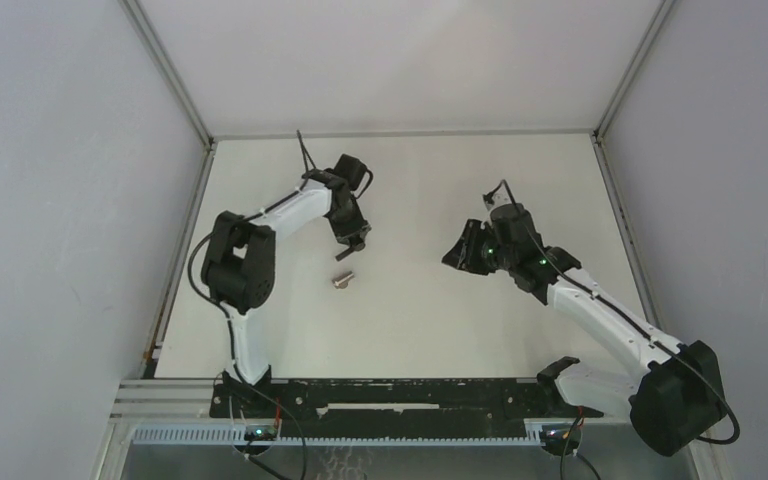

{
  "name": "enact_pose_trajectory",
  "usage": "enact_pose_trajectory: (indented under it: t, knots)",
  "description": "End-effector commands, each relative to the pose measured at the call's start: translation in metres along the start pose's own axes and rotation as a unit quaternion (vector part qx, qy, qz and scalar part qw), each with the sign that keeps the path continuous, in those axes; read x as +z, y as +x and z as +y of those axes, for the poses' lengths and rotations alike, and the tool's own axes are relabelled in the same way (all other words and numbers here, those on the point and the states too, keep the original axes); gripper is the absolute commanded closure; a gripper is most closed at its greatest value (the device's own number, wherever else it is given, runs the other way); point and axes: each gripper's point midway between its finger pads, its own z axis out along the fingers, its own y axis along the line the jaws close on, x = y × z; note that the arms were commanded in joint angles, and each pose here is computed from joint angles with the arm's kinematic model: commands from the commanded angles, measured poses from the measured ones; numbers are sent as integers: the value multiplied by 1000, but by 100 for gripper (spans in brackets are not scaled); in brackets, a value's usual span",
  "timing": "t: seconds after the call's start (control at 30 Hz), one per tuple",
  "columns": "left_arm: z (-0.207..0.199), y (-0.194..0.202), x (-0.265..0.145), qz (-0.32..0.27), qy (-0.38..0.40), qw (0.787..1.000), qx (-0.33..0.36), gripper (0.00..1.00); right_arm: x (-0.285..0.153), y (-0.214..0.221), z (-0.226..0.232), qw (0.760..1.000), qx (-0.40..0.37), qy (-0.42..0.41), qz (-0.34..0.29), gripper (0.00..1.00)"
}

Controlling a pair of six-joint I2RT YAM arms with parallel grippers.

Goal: Install the water faucets

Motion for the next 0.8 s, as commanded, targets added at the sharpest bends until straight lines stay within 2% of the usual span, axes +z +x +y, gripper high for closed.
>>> enact_pose_trajectory:
  t: [0.0, 0.03, 0.1, 0.27, 0.37, 0.47, 0.63, 0.77]
  knots:
    - [-51, -16, -97, -65, 189, 978, 59, 100, -15, -19, 11, 997, 60, -45, -25, 60]
    - [-61, -16, -112, -78, 231, 967, 68, 100, -19, -22, 16, 995, 75, -59, -29, 51]
    - [-73, -6, -141, -85, 306, 944, 94, 100, -26, -31, 24, 991, 94, -84, -41, 41]
    - [-85, 28, -179, -100, 399, 894, 179, 100, -41, -52, 50, 977, 138, -152, -60, 37]
    - [-91, 52, -188, -98, 429, 865, 240, 100, -42, -59, 64, 969, 155, -186, -55, 35]
    - [-94, 70, -191, -105, 431, 848, 291, 100, -40, -63, 71, 965, 167, -197, -48, 34]
    - [-99, 93, -203, -112, 447, 816, 348, 100, -39, -68, 71, 963, 178, -193, -58, 30]
    - [-103, 114, -214, -118, 457, 785, 401, 100, -32, -61, 71, 964, 184, -188, -35, 29]
